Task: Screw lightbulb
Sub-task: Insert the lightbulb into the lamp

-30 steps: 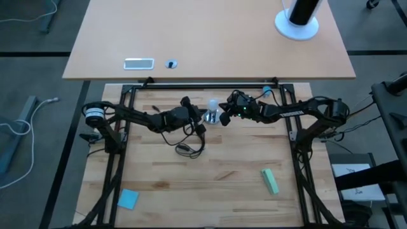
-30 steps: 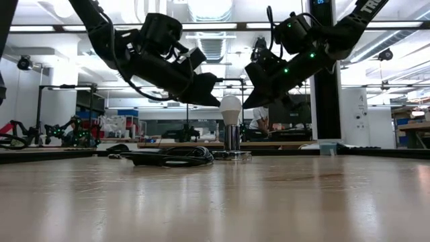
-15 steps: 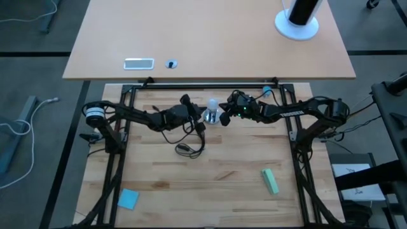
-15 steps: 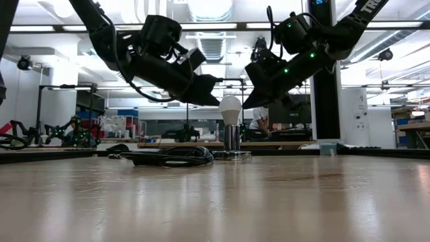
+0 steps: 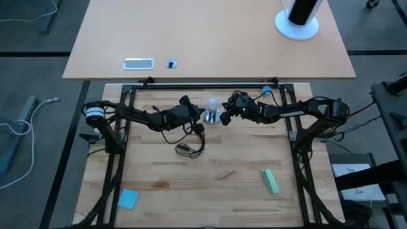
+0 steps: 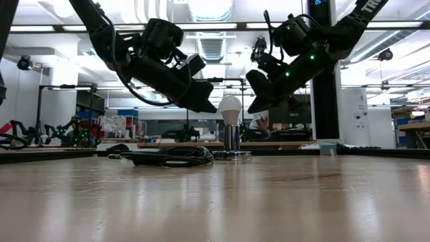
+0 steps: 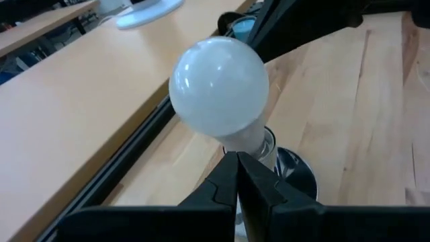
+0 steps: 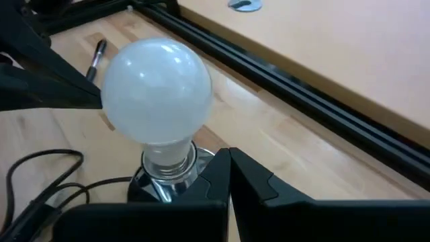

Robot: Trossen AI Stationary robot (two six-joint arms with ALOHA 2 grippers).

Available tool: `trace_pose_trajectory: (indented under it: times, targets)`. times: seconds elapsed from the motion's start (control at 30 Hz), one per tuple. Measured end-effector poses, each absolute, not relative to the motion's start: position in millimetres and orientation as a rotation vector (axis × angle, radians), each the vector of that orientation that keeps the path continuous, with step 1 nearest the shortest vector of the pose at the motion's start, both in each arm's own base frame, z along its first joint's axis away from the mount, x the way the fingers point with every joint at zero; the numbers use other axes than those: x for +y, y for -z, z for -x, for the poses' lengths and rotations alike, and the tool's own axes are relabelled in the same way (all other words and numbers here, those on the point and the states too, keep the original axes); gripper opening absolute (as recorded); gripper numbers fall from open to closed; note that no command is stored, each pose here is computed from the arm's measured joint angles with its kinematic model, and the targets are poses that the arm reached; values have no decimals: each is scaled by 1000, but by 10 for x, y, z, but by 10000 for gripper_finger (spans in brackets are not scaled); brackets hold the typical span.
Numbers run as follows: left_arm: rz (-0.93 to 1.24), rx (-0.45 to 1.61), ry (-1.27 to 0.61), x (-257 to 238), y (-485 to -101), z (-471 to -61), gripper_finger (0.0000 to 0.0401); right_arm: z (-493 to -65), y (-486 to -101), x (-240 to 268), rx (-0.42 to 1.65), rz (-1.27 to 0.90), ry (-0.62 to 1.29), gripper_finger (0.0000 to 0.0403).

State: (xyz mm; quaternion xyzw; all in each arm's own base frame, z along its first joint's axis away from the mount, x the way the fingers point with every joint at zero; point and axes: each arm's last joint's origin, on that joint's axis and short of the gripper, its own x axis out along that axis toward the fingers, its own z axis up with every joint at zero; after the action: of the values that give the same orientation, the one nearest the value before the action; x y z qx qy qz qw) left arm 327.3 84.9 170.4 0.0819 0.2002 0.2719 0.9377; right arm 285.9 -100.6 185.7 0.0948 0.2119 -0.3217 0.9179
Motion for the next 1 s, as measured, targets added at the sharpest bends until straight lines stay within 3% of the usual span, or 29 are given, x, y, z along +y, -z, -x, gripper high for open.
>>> trace_pose_trajectory:
  times: [0.87,1.0]
  targets:
    - [-229,380,-531,948,-1735,-3272,0,-2940,-1911,-896,374,-193,534,0]
    - [-224,415,-523,944,-1704,-3261,0,-2913,-1888,-890,409,-195,593,0]
